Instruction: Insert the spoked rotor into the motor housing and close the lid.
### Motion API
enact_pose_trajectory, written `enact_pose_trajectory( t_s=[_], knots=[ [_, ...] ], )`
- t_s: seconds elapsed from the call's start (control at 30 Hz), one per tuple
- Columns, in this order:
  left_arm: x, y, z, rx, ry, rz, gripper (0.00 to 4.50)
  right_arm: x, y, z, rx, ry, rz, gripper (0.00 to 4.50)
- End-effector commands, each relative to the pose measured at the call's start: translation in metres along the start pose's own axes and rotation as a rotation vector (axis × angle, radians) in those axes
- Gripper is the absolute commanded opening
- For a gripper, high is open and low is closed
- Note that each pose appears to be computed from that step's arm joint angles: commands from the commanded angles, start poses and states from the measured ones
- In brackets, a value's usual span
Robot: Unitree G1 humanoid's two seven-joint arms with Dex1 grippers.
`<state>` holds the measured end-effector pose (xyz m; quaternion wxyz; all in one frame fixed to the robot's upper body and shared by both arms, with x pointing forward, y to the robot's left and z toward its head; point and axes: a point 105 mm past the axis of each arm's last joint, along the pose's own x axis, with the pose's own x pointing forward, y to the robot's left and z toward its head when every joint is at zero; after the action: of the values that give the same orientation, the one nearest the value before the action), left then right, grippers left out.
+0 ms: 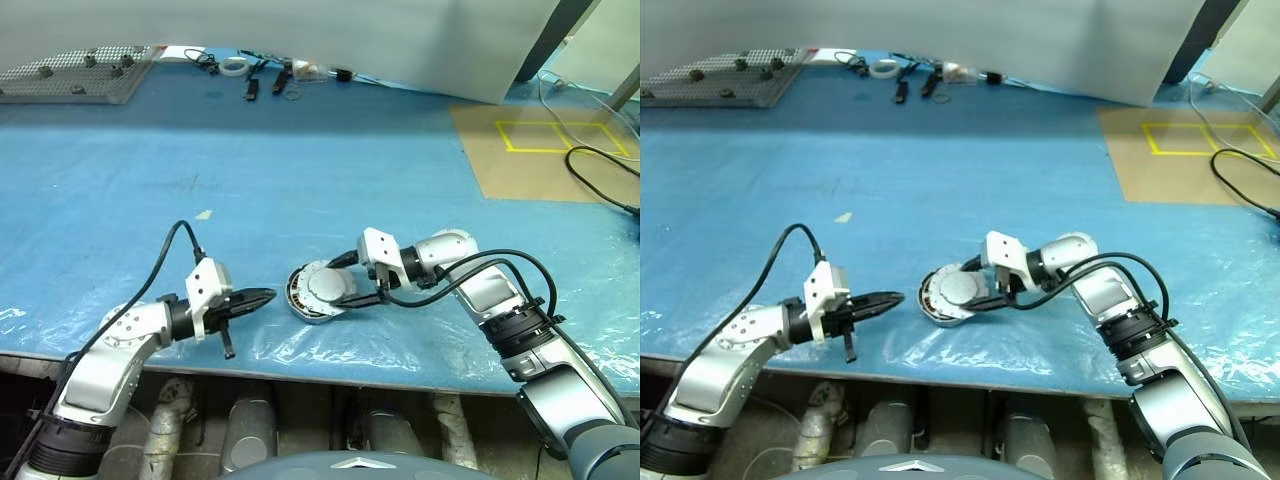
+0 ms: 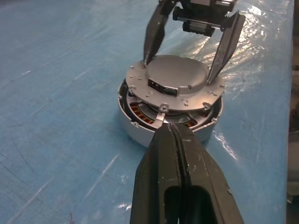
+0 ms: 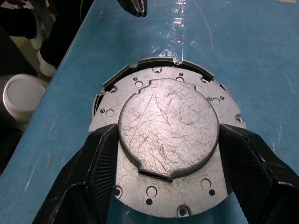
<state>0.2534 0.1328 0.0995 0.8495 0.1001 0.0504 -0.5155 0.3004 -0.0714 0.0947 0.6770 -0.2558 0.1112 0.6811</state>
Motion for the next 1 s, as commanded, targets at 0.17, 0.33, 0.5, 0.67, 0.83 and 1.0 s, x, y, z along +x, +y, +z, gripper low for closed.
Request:
enact_pose_trajectory(
  t_s=[0.17, 0.33, 0.5, 0.67, 0.83, 1.0],
  knots=[
    [-0.001, 0.011, 0.018, 0.031, -0.033, 0.035, 0.00, -0.003, -0.006, 0.016, -0.066, -0.007, 0.022, 2.98],
    [-0.004, 0.013, 0.016, 0.029, -0.028, 0.050, 0.00, 0.003, -0.015, 0.025, -0.085, -0.026, -0.009, 2.98],
    [-0.005, 0.009, 0.012, 0.021, -0.028, 0.049, 0.00, 0.006, -0.014, 0.029, -0.100, -0.028, -0.002, 2.98],
    [-0.006, 0.011, 0.008, 0.016, -0.026, 0.061, 0.00, 0.011, -0.019, 0.028, -0.102, -0.026, -0.017, 2.98],
    [-0.003, 0.011, 0.012, 0.016, -0.028, 0.065, 0.00, 0.020, -0.019, 0.022, -0.075, -0.023, -0.016, 2.98],
    [0.000, 0.010, 0.022, 0.018, -0.034, 0.069, 0.00, 0.026, -0.023, 0.025, -0.052, -0.035, -0.027, 2.98]
  ],
)
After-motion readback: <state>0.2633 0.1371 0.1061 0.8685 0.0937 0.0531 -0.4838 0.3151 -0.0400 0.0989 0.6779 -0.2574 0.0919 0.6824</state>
